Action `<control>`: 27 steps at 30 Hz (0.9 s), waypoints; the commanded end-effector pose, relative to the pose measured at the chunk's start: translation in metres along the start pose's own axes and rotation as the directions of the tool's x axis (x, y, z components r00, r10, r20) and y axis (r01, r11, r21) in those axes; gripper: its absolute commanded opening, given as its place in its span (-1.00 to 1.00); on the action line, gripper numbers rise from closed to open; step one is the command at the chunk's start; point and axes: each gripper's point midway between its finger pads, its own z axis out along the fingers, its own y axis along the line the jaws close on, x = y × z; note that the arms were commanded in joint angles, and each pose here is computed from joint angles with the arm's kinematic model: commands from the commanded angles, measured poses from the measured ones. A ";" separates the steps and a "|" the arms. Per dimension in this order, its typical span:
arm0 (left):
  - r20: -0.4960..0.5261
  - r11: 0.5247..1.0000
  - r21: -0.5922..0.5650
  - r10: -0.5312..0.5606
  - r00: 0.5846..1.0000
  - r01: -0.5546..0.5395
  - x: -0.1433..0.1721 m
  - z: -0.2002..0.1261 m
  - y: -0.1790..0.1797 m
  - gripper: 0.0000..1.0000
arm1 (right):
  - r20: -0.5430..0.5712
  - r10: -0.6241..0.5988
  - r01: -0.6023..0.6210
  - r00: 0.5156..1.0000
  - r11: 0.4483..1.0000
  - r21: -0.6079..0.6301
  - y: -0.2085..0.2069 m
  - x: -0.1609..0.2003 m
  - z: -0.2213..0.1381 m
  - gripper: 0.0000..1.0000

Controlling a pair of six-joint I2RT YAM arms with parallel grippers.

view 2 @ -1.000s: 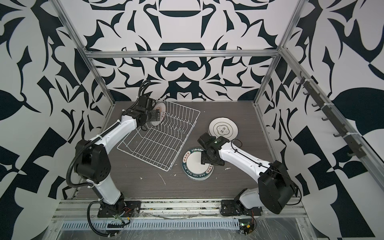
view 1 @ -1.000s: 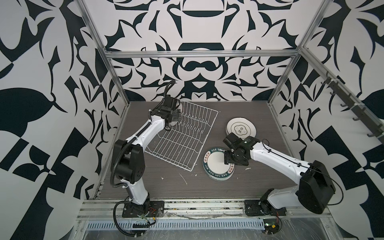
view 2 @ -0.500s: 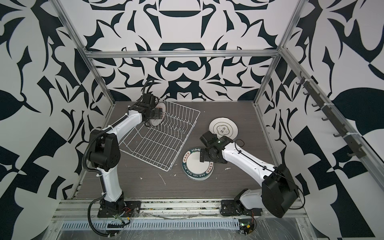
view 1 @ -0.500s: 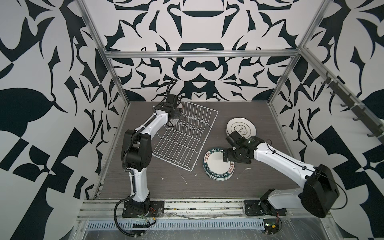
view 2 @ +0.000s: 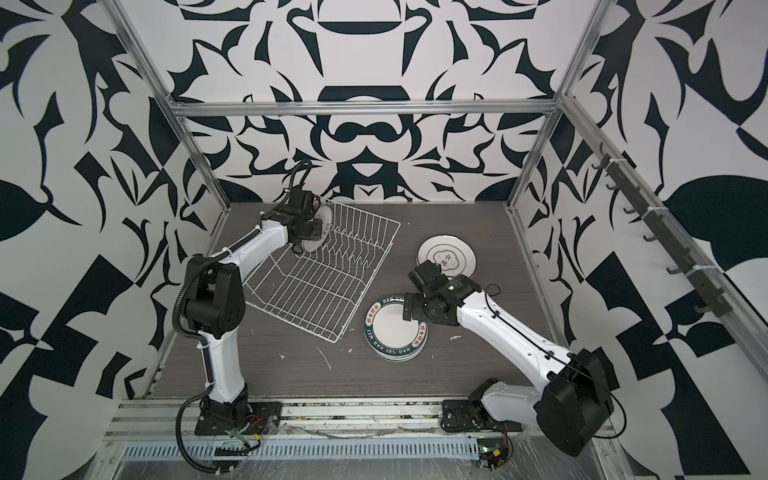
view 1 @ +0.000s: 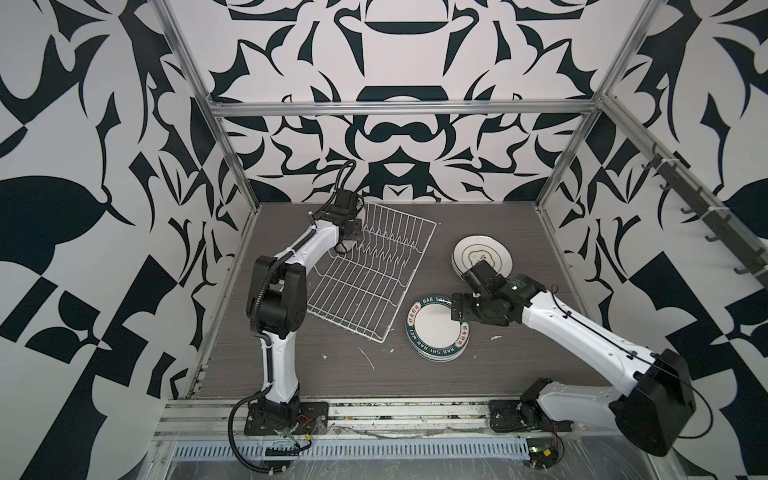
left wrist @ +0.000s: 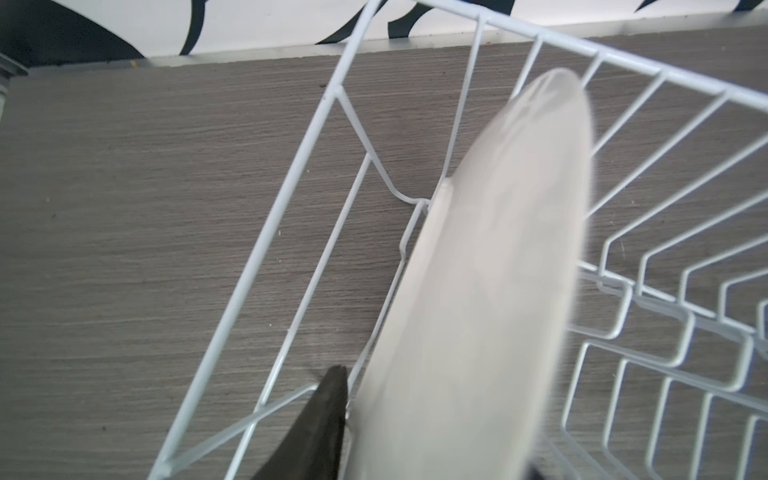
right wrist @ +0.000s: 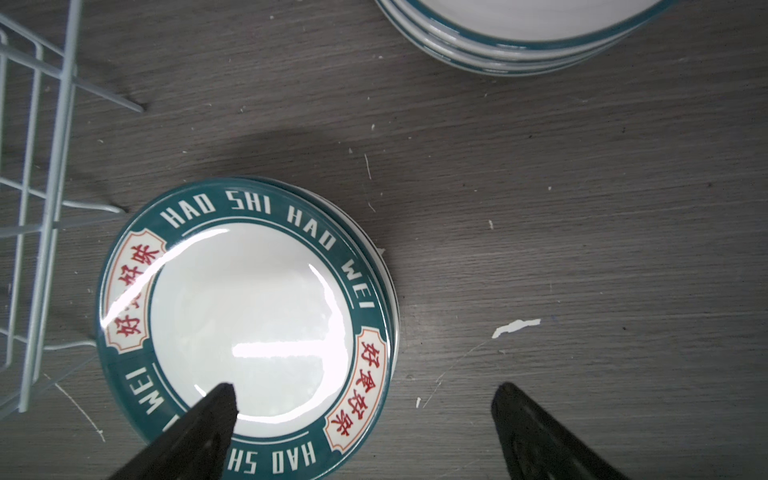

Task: Unload the plates from the dish rack
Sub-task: Pick up a plate from the dish rack.

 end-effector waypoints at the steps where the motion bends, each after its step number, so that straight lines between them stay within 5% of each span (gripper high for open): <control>1: -0.008 1.000 0.007 0.011 1.000 -0.011 -0.003 0.002 0.000 -0.34 | -0.001 0.007 -0.007 1.000 1.000 0.014 -0.007 0.005 -0.003 0.99; 17: -0.017 0.997 -0.020 0.080 0.997 -0.081 0.002 -0.015 0.010 -0.94 | 0.030 0.023 -0.023 0.999 0.999 -0.023 -0.009 0.008 -0.013 0.99; 27: 0.010 0.983 -0.115 0.145 0.989 -0.143 0.003 -0.050 0.034 -1.00 | 0.030 0.030 -0.028 0.999 0.998 -0.061 -0.003 0.008 -0.015 0.99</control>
